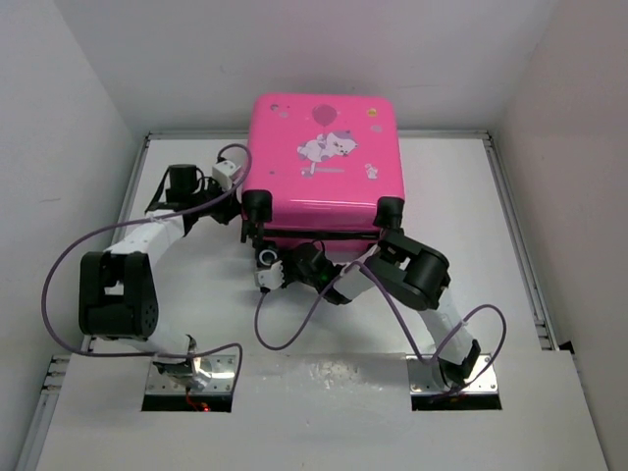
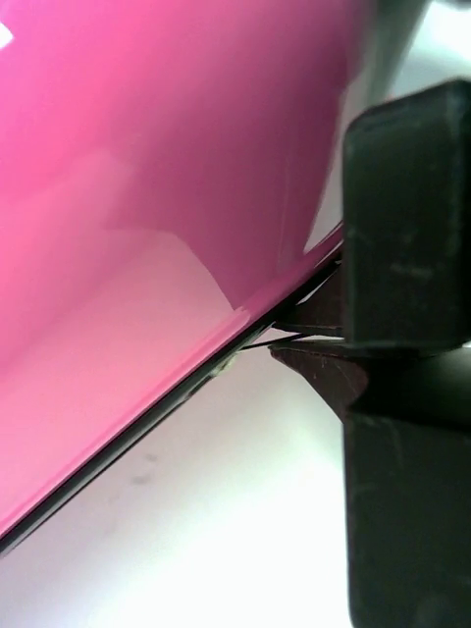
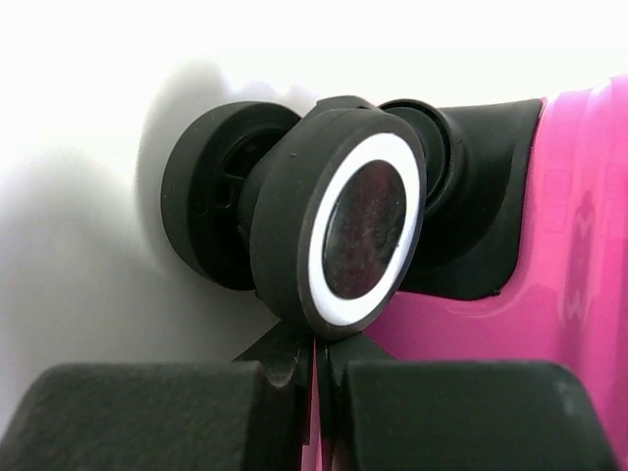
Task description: Pack the luggage
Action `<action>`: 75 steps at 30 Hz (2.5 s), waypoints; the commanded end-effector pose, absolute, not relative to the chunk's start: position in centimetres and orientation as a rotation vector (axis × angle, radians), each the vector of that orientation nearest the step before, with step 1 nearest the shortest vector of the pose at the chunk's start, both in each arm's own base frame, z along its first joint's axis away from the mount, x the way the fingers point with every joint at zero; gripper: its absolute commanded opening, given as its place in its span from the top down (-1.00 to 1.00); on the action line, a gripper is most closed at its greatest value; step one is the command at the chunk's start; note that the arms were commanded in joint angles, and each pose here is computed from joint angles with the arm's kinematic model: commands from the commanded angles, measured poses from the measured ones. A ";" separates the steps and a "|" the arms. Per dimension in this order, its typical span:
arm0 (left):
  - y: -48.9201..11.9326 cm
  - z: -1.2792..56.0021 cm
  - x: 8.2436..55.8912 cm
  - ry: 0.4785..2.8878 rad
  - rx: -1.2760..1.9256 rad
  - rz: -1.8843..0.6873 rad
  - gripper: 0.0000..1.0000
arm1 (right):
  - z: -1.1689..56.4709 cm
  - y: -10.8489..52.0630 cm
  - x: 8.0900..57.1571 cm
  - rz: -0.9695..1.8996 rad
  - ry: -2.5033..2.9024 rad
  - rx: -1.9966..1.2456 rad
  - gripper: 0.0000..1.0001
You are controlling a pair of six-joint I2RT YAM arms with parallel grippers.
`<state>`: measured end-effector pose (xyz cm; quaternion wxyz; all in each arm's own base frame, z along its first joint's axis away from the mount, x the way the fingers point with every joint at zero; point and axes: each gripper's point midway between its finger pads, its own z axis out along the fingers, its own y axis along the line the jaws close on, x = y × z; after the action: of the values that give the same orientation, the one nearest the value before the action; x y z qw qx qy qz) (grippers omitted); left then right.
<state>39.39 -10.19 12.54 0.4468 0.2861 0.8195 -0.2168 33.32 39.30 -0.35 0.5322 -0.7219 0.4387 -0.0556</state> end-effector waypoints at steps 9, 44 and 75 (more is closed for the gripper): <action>-13.4 13.8 25.6 1.807 1.197 -0.850 1.00 | 0.7 37.3 39.0 -0.214 1.185 -1.622 1.00; -14.6 18.5 33.1 1.643 0.803 -0.568 1.00 | 23.7 20.5 31.9 0.574 1.755 -0.541 1.00; -21.4 18.7 33.1 1.606 0.962 -0.578 1.00 | -0.5 13.3 33.4 0.763 2.603 0.917 1.00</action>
<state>30.80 -18.66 13.94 0.4860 0.3889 0.7390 -0.2576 33.16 7.67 -1.19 0.1810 0.3129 0.9161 0.1734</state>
